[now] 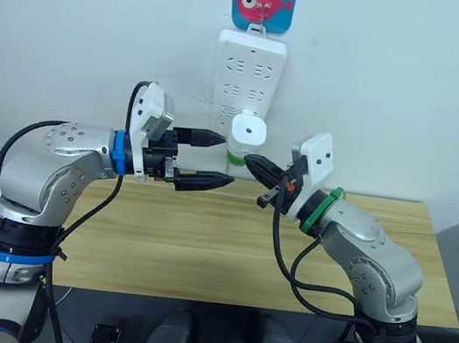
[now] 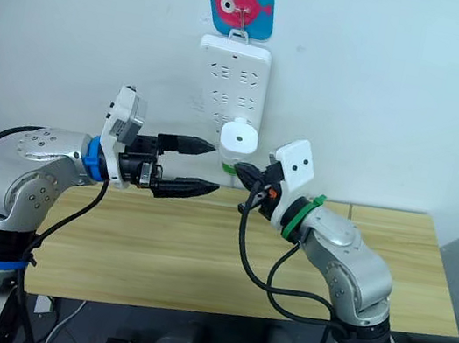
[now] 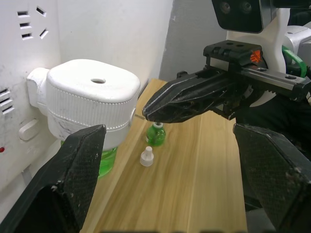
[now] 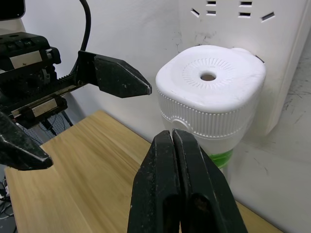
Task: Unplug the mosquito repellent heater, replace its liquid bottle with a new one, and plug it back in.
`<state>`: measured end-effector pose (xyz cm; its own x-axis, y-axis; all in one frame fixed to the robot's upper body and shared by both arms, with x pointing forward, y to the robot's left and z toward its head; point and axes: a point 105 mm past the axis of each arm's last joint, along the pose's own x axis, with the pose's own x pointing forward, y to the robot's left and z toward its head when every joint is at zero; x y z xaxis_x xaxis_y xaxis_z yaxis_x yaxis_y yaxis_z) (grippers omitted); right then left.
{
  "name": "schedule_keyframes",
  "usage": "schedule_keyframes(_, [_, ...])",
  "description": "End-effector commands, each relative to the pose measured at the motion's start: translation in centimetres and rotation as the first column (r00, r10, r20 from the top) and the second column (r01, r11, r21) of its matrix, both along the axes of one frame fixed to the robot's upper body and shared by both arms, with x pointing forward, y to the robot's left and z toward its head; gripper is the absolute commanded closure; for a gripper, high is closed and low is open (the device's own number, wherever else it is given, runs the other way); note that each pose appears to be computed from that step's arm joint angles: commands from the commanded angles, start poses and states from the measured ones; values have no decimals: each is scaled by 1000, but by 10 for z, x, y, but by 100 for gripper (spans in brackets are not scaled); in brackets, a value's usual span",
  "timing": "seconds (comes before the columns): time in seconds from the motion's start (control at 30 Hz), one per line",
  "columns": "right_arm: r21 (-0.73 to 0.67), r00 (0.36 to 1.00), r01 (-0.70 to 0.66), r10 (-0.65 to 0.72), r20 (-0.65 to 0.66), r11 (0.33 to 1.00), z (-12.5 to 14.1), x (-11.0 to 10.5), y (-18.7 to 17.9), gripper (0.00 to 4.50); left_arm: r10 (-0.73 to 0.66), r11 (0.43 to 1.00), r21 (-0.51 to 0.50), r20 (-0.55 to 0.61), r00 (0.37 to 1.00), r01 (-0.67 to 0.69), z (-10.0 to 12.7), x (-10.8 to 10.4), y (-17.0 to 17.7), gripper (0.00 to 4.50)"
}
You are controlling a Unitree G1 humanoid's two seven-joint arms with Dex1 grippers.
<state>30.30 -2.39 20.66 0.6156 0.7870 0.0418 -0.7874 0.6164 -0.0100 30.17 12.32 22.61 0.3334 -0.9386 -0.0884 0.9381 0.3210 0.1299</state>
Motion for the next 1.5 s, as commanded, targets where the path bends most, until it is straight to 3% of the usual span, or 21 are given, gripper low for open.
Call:
schedule_keyframes(0.03, [15, 999, -22, 21, 40, 1000, 9, -3, 6, 445, -3, 1000, 8, 43, 999, 2, 7, 0, 0, 0])
schedule_keyframes(0.43, [36, 997, 54, -56, 56, 998, 13, 10, 0, 445, 0, 1000, 5, 44, 999, -1, 7, 0, 1, 0])
schedule_keyframes(0.77, [141, 985, 170, -173, 10, 975, 21, 25, -19, 445, 2, 1000, 7, 42, 999, -2, 6, 2, 2, 0])
schedule_keyframes(0.9, [111, 992, 122, -124, 16, 986, 18, 17, -15, 445, 0, 1000, 8, 44, 999, 0, 6, 3, 2, 0])
schedule_keyframes(1.2, [24, 994, -108, 108, 15, 994, 11, -22, -3, 445, 26, 999, 18, 42, 999, -27, 3, 7, 8, 0])
schedule_keyframes(1.4, [-39, 990, -138, 139, 31, 990, 18, -33, -35, 445, 122, 992, 38, 41, 992, -124, 3, 17, 28, 0])
schedule_keyframes(1.5, [-112, 992, -81, 91, 84, 990, 25, -29, -64, 386, 181, 982, 48, 67, 981, -184, 11, 22, 42, 0])
